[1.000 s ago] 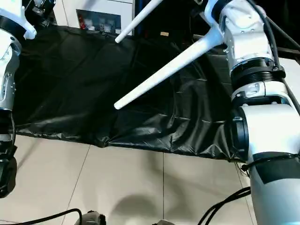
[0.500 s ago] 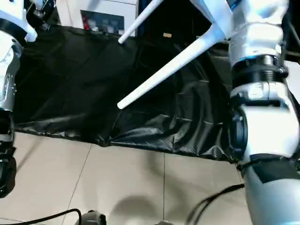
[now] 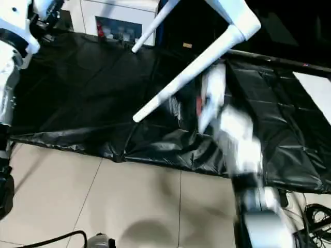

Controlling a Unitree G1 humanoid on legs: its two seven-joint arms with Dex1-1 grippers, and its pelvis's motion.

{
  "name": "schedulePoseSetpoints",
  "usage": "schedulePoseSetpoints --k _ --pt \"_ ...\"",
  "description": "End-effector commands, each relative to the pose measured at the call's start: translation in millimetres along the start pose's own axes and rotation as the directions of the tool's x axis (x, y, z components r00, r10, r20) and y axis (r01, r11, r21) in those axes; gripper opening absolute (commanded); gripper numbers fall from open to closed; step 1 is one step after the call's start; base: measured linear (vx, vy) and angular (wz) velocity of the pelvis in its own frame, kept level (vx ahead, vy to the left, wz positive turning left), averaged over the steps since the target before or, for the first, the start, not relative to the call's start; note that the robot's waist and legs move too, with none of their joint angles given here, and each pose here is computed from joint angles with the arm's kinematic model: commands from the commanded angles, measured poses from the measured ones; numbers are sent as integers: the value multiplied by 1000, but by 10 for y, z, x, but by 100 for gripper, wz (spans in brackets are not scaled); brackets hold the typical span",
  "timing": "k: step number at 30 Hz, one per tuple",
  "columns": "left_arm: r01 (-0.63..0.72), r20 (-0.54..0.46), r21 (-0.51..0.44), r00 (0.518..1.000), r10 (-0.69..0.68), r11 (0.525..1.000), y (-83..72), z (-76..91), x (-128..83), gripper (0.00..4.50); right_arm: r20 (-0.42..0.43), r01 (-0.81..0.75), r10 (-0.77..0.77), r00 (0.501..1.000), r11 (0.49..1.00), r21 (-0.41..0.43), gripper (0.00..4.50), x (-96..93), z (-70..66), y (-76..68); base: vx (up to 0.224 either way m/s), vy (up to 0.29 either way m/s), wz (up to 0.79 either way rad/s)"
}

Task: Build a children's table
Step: Flip table

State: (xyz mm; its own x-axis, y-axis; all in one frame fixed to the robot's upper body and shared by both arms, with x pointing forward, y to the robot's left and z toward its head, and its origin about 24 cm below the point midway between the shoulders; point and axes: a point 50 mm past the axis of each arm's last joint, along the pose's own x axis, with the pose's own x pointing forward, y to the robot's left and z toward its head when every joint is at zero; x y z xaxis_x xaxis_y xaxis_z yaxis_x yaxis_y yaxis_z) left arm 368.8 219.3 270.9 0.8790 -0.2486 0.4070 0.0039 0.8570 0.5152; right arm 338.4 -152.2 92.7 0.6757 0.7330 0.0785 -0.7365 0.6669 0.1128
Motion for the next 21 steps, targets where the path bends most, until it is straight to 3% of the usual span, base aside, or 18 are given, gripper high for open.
schedulePoseSetpoints --k 1,5,7,11,15,21 --pt "54 -63 -36 996 -57 998 -140 -146 -6 184 -4 79 -79 997 997 -25 450 -49 47 -92 0 0 0" --pt "63 -64 -30 996 -65 998 -136 -151 -3 184 -36 212 -213 976 977 -27 450 -126 -37 -217 0 0 0" --pt "74 -63 -25 995 -76 997 -128 -150 4 184 26 291 -292 956 957 11 450 -93 40 -316 0 0 0" --pt "78 -71 -26 994 -80 997 -118 -163 0 183 102 301 -306 947 952 64 450 53 177 -390 0 0 0" --pt "84 -75 -26 993 -86 996 -107 -172 -14 182 132 309 -318 939 947 84 450 165 279 -440 0 0 0" --pt "117 -88 -22 989 -118 993 -74 -203 -73 180 174 270 -290 941 954 133 450 454 549 -446 0 0 0"
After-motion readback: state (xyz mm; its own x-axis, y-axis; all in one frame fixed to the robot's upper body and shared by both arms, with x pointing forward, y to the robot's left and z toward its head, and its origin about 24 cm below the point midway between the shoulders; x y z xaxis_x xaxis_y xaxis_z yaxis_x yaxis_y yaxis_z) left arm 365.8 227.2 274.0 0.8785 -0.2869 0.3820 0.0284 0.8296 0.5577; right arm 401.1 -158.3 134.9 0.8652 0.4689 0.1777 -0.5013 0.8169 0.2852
